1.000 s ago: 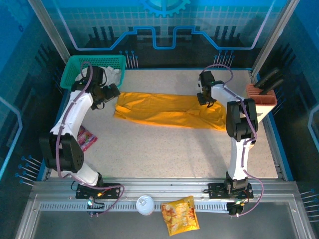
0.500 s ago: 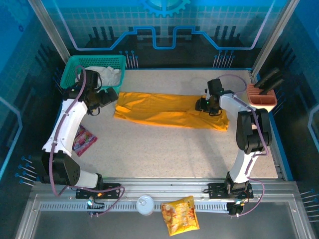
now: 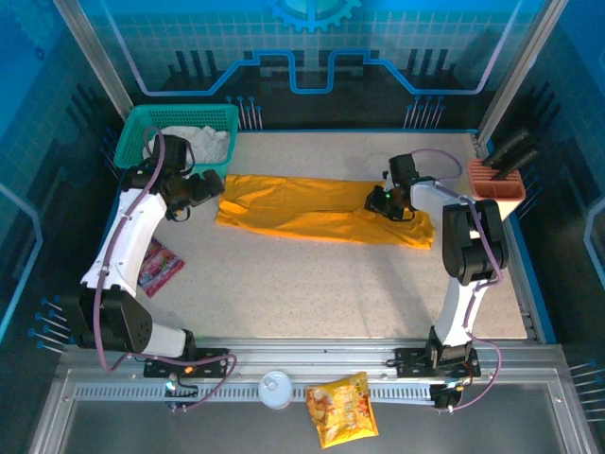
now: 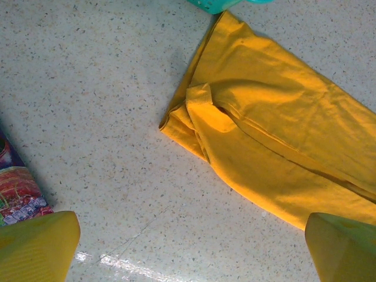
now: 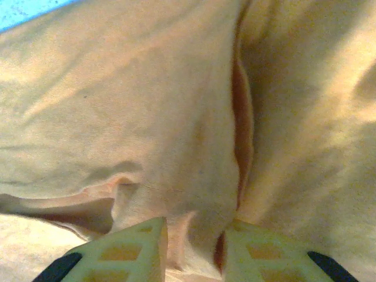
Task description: Fold and stack the t-shirts
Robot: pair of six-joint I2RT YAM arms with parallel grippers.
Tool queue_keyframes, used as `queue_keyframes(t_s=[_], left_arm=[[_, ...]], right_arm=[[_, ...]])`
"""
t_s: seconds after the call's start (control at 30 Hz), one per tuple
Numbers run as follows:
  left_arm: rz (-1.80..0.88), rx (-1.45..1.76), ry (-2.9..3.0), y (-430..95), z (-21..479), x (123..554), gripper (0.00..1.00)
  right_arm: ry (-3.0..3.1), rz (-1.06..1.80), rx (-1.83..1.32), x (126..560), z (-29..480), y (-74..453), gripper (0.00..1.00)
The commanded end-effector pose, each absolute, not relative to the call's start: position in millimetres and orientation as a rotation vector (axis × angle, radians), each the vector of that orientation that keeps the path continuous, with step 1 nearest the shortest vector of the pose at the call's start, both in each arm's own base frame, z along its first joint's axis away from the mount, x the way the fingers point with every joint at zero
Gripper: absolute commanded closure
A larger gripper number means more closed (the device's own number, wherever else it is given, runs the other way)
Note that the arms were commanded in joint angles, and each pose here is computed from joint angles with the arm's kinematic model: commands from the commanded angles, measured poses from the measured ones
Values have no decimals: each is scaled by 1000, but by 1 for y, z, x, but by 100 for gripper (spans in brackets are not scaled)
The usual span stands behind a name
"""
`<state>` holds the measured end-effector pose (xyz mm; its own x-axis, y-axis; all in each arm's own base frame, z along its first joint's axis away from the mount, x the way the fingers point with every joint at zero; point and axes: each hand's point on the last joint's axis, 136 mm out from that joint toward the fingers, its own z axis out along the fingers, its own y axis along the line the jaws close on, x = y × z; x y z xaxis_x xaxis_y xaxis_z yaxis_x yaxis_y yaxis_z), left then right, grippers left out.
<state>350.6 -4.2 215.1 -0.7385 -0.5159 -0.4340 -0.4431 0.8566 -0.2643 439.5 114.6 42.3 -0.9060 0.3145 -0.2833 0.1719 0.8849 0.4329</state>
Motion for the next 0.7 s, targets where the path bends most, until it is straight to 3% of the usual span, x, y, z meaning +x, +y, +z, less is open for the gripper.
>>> queue_keyframes(t_s=[0.0, 0.47, 0.67], left_arm=[[-212, -688, 2561, -6, 207, 348, 1], [-206, -669, 2599, -7, 195, 349, 1], [-222, -664, 2609, -10, 193, 349, 1]], right_arm=[[2670, 692, 355, 455, 48, 135, 71], [2548, 895, 475, 535, 55, 165, 71], [2550, 818, 430, 524, 72, 157, 71]])
